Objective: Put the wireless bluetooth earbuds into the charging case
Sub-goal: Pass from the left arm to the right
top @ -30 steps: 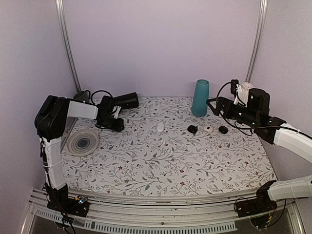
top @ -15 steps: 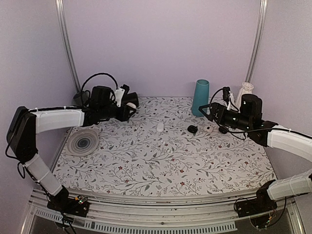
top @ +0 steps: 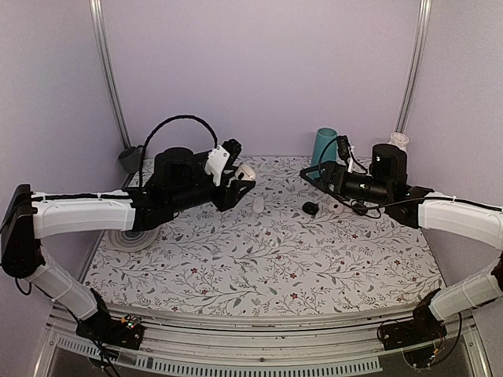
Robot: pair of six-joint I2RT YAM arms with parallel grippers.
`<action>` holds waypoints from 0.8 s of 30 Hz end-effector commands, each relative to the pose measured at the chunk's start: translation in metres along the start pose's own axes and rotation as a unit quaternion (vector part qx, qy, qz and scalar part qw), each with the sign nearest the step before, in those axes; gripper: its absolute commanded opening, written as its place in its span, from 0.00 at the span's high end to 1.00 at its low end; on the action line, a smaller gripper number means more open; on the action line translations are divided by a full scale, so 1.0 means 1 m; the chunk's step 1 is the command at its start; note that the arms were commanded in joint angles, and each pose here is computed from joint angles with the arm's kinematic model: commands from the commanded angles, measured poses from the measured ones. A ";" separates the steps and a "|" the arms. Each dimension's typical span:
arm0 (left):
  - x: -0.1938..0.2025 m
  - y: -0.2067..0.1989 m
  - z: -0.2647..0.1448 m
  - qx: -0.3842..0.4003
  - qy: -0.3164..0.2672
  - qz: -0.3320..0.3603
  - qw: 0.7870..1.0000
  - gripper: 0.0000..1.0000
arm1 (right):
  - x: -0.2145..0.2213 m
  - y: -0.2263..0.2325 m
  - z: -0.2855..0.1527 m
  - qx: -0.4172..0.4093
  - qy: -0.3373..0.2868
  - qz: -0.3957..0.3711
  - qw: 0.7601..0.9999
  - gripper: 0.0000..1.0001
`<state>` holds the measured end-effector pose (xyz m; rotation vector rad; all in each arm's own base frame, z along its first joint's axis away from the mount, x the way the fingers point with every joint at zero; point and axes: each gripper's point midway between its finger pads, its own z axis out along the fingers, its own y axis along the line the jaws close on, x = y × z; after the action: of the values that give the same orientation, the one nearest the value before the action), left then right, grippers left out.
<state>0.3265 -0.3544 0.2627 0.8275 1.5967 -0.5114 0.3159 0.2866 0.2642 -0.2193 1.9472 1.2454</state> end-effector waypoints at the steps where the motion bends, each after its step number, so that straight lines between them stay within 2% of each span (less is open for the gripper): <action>1: -0.024 -0.012 0.000 -0.027 -0.031 0.057 0.998 0.56 | -0.006 0.033 0.013 -0.048 0.009 -0.003 0.999 0.09; 14: -0.017 -0.049 0.024 -0.020 0.001 0.119 0.993 0.56 | 0.015 0.050 0.048 -0.073 0.067 -0.002 0.995 0.32; 24: -0.016 -0.056 0.028 -0.016 0.003 0.125 0.992 0.57 | 0.027 0.057 0.057 -0.082 0.085 -0.002 0.993 0.42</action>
<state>0.3065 -0.4069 0.2527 0.9951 1.5101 -0.3017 0.3013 0.3600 0.2675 -0.3949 1.9939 1.4030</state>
